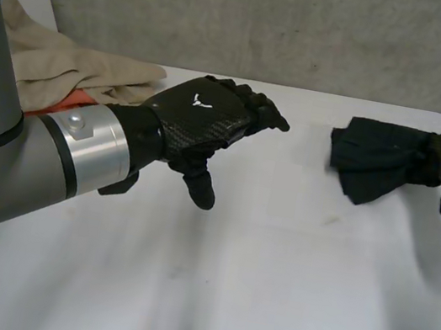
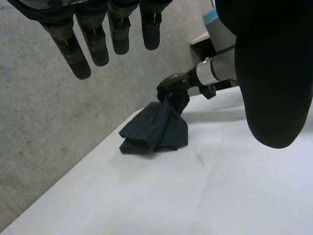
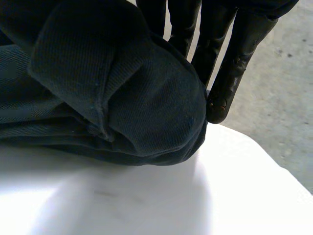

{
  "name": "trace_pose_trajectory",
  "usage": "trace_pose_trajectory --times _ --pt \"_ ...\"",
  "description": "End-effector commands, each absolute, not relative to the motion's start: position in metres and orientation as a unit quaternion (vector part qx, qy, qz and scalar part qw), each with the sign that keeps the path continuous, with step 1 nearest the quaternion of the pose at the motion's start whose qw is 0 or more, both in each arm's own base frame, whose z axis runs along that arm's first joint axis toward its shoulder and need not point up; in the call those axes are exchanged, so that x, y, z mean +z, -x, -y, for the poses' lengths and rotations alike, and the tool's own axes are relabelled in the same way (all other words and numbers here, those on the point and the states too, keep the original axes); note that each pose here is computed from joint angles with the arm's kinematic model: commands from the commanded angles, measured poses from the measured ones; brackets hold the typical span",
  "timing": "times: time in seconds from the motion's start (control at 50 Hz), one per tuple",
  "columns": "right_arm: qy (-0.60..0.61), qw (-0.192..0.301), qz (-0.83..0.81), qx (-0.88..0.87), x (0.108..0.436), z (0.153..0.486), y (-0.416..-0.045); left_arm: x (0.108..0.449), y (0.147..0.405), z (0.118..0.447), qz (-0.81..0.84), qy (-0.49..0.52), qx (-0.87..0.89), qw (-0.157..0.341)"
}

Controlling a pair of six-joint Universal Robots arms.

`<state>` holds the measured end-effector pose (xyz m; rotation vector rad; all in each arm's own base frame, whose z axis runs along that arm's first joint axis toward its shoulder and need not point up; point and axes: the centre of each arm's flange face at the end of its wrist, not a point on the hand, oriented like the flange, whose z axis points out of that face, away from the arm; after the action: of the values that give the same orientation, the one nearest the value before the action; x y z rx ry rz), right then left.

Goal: Fold the laundry.

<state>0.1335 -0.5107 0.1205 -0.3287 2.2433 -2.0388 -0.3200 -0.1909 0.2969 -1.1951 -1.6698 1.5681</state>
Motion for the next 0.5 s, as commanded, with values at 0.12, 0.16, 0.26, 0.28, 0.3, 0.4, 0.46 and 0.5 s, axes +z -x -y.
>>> trace_pose_trajectory --times 0.12,0.16,0.26,0.28,0.3,0.4,0.46,0.5 --pt "0.122 -0.043 -0.71 -0.693 0.124 0.553 -0.064 0.29 0.321 0.191 0.629 0.445 0.576 0.274" --pt "0.128 -0.057 -0.706 -0.694 0.125 0.554 -0.06 0.291 0.321 0.191 0.628 0.445 0.577 0.274" --pt "0.145 -0.103 -0.706 -0.685 0.119 0.555 -0.053 0.291 0.322 0.191 0.628 0.444 0.577 0.275" --pt "0.145 -0.115 -0.706 -0.684 0.119 0.555 -0.05 0.291 0.322 0.191 0.628 0.444 0.577 0.275" --pt "0.143 -0.127 -0.706 -0.682 0.119 0.556 -0.046 0.291 0.322 0.191 0.628 0.444 0.577 0.275" --pt "0.131 -0.185 -0.707 -0.67 0.114 0.557 -0.027 0.292 0.321 0.191 0.627 0.444 0.578 0.275" --pt "0.138 -0.194 -0.705 -0.668 0.112 0.557 -0.025 0.292 0.322 0.19 0.627 0.445 0.577 0.276" --pt "0.144 -0.206 -0.709 -0.659 0.107 0.556 -0.022 0.291 0.323 0.187 0.626 0.447 0.575 0.278"
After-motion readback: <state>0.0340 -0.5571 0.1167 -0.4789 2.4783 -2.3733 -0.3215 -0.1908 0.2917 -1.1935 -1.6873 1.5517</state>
